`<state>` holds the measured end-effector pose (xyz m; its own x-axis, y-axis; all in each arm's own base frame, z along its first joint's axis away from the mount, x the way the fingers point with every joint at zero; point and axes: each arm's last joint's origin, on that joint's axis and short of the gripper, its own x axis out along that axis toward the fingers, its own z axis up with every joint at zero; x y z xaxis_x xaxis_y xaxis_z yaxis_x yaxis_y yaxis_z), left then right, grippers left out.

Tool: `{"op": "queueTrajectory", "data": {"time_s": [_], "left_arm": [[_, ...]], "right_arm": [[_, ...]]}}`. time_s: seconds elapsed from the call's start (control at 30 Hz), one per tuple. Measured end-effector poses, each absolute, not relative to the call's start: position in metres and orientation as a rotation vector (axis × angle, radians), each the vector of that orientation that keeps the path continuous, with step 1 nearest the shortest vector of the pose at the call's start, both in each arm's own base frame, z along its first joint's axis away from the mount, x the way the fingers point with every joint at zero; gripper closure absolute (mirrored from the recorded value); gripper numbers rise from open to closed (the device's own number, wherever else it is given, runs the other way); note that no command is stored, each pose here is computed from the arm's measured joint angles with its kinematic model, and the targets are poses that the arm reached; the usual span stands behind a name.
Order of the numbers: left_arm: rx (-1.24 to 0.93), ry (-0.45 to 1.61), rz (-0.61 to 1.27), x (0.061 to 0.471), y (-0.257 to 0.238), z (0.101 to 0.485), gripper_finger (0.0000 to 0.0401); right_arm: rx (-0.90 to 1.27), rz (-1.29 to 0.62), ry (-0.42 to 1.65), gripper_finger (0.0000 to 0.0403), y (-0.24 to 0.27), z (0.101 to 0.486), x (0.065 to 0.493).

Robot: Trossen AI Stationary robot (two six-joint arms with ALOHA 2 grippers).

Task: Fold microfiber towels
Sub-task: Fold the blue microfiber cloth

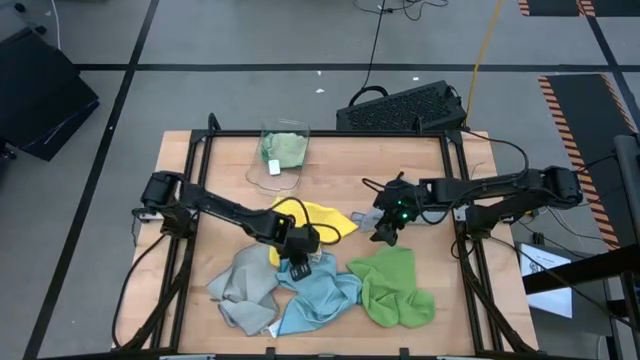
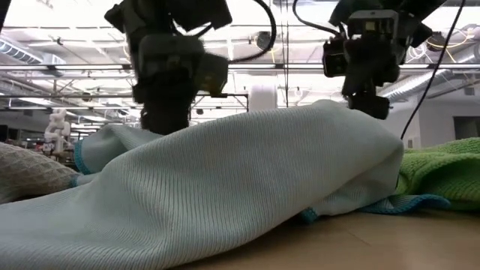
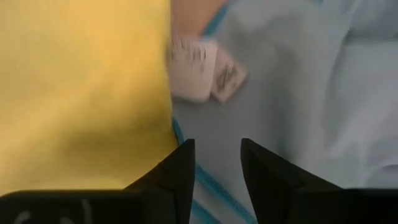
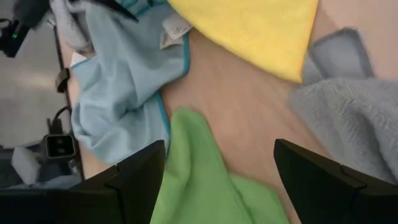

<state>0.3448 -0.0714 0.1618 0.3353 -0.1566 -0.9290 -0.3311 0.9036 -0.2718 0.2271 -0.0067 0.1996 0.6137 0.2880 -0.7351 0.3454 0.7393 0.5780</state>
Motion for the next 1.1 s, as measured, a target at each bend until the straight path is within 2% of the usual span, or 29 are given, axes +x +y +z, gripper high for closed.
{"op": "queueTrajectory", "data": {"time_s": [0.27,0.47,0.57,0.7,0.9,1.0,1.1], "left_arm": [[-0.461,1.263,0.213,0.346,-0.076,0.145,0.0253],[-0.376,1.206,0.18,0.346,-0.082,0.159,0.0277],[-0.318,1.21,0.223,0.341,-0.088,0.161,0.028],[-0.3,1.201,0.227,0.338,-0.095,0.157,0.0256],[-0.383,1.214,0.259,0.327,-0.094,0.14,0.0218],[-0.369,1.209,0.231,0.324,-0.093,0.135,0.0235],[-0.339,1.192,0.188,0.324,-0.093,0.132,0.0283]], "right_arm": [[0.763,-0.037,0.949,0.0112,-0.006,0.195,0.222],[0.765,-0.035,0.951,0.0112,-0.006,0.195,0.222],[0.768,-0.035,0.952,0.0112,-0.006,0.195,0.222],[0.767,-0.034,0.948,0.0112,-0.006,0.195,0.222],[0.758,-0.032,0.945,0.0112,-0.006,0.195,0.222],[0.759,-0.032,0.945,0.0112,-0.006,0.195,0.222],[0.763,-0.031,0.945,0.0112,-0.006,0.195,0.222]]}}
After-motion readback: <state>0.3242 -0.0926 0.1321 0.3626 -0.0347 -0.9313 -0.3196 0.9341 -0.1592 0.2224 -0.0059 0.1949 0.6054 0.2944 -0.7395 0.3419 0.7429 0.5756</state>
